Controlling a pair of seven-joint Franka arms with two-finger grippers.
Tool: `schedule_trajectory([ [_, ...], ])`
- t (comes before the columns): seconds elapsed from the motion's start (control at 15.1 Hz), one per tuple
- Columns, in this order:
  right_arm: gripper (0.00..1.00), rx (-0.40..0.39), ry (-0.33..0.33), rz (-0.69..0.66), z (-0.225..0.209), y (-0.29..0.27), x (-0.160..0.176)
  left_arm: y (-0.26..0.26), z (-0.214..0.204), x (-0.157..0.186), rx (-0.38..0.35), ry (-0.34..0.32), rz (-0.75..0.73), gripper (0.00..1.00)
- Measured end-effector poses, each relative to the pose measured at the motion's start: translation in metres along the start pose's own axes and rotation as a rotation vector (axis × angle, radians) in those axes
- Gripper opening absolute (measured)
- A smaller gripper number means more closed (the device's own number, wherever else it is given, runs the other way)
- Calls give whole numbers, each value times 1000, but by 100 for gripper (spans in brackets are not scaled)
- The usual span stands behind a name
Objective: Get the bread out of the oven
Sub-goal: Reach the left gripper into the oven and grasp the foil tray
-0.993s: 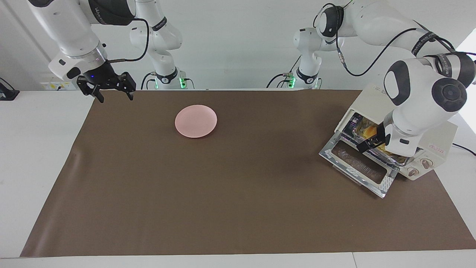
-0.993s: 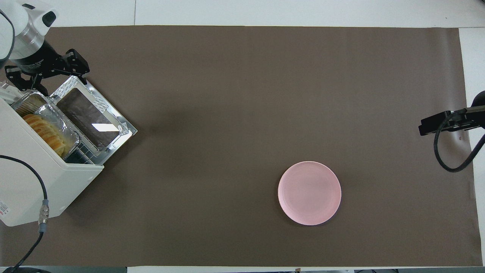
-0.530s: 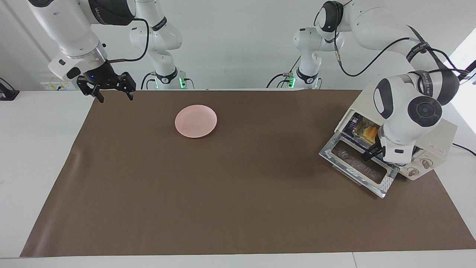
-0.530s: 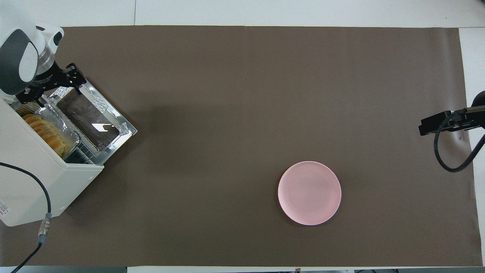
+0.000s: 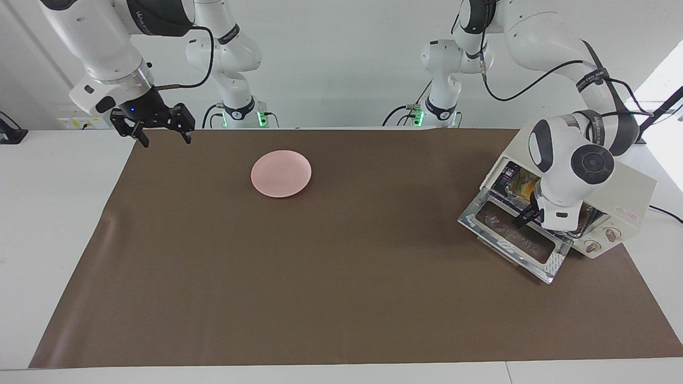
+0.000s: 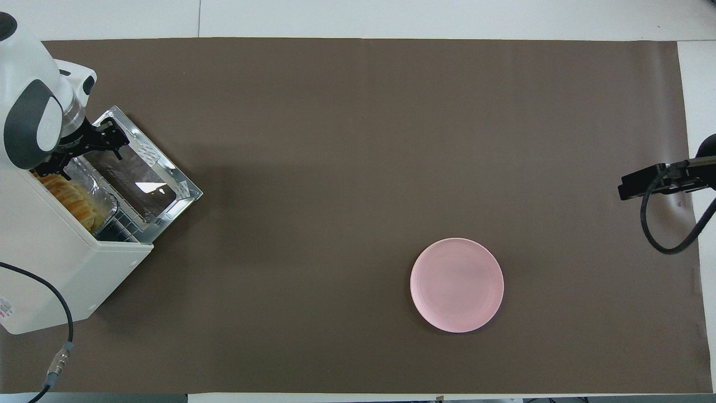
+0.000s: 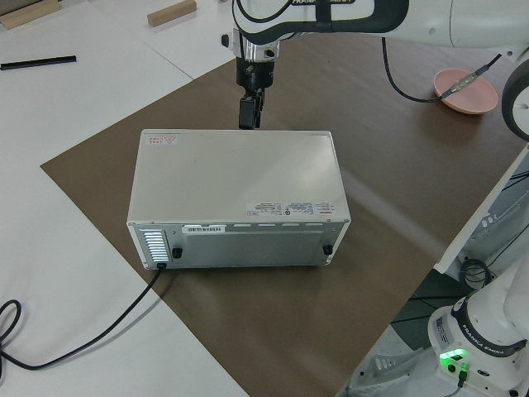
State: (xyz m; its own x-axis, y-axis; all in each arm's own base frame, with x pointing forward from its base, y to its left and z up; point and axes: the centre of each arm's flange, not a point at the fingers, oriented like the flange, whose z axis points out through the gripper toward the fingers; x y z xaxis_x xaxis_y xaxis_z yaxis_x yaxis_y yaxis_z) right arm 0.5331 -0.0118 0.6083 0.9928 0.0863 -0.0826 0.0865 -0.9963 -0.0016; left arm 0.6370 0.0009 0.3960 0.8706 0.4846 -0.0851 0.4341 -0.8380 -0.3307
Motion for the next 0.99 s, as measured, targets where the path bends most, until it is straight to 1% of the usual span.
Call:
schedule_trajectory([
  [0.2, 100, 0, 0, 0, 0, 0, 0, -1, 9, 0, 0, -2, -6, 97],
  [0.26, 100, 0, 0, 0, 0, 0, 0, -1, 10, 0, -1, 0, -9, 85],
  [0.33, 100, 0, 0, 0, 0, 0, 0, 0, 11, 0, -3, 2, -12, 85],
  [0.4, 100, 0, 0, 0, 0, 0, 0, 0, 13, 0, -3, 2, -15, 82],
  [0.46, 100, 0, 0, 0, 0, 0, 0, 1, 14, 0, -1, -1, -15, 72],
  [0.6, 100, 0, 0, 2, 0, 1, 0, 1, 20, -2, 5, -11, -12, 47],
  [0.66, 100, 0, -1, 3, 0, 2, 0, 1, 23, -3, 8, -16, -11, 40],
  [0.79, 100, 1, -3, 5, 0, 3, -1, 2, 24, -3, 8, -16, -8, 12],
  [0.86, 100, 1, -5, 5, 0, 3, -1, 4, 23, -4, 5, -10, -3, 2],
  [0.99, 100, 2, -8, 7, 1, 4, -1, 13, 13, -6, -11, 18, 14, 2],
])
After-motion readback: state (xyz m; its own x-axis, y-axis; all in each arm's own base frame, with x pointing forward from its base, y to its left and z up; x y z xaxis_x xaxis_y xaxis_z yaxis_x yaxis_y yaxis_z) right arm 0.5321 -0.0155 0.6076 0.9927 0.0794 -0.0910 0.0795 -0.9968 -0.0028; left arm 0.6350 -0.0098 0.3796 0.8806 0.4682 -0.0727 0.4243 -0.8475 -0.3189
